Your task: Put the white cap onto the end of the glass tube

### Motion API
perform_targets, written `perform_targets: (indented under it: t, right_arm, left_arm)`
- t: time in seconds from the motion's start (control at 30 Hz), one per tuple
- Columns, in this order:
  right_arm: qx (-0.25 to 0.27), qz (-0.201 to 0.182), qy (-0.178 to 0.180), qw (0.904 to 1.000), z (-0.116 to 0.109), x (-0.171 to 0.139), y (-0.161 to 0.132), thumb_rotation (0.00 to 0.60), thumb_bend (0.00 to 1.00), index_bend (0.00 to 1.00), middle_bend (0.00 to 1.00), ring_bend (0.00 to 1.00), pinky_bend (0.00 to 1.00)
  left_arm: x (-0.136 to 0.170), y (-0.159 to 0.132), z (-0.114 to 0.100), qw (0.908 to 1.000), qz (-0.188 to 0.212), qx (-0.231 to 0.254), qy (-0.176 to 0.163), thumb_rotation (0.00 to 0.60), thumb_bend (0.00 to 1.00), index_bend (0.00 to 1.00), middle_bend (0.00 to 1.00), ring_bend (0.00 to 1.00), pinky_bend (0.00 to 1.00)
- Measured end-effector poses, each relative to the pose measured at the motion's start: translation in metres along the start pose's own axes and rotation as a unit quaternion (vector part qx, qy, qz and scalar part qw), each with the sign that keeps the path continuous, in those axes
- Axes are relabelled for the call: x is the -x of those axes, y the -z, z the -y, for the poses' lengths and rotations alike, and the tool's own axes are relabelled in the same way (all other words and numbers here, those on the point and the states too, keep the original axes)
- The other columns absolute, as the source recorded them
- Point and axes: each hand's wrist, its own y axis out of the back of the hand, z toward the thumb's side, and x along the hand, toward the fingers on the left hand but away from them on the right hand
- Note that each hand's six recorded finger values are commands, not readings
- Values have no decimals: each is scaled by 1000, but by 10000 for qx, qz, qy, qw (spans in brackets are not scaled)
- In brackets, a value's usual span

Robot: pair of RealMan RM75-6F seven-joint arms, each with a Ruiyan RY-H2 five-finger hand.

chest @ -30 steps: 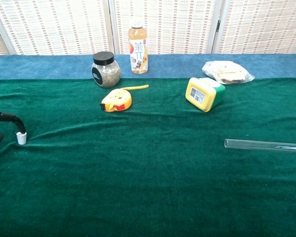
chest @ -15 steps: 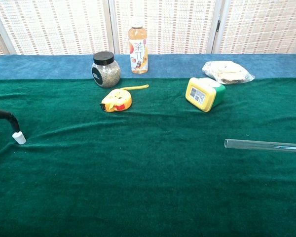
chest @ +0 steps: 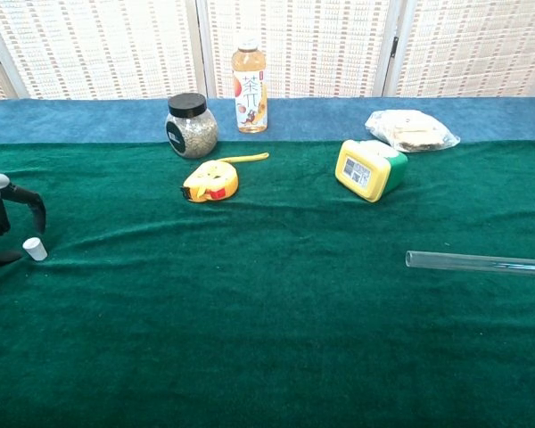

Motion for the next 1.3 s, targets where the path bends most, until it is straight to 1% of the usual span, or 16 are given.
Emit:
perform_targets:
  t: [0.57, 1.3]
  right_arm:
    - [-1, 22, -17, 10000, 1, 0, 1, 600, 607, 65, 213, 245, 74]
    - [6, 33, -16, 10000, 1, -1, 1, 600, 607, 64, 213, 244, 74]
  left_arm:
    - [-11, -1, 5, 10000, -40, 18, 76, 600, 397, 471, 987, 865, 804]
    - [-12, 3, 6, 9999, -81, 46, 79, 600, 400, 508, 987, 865, 804]
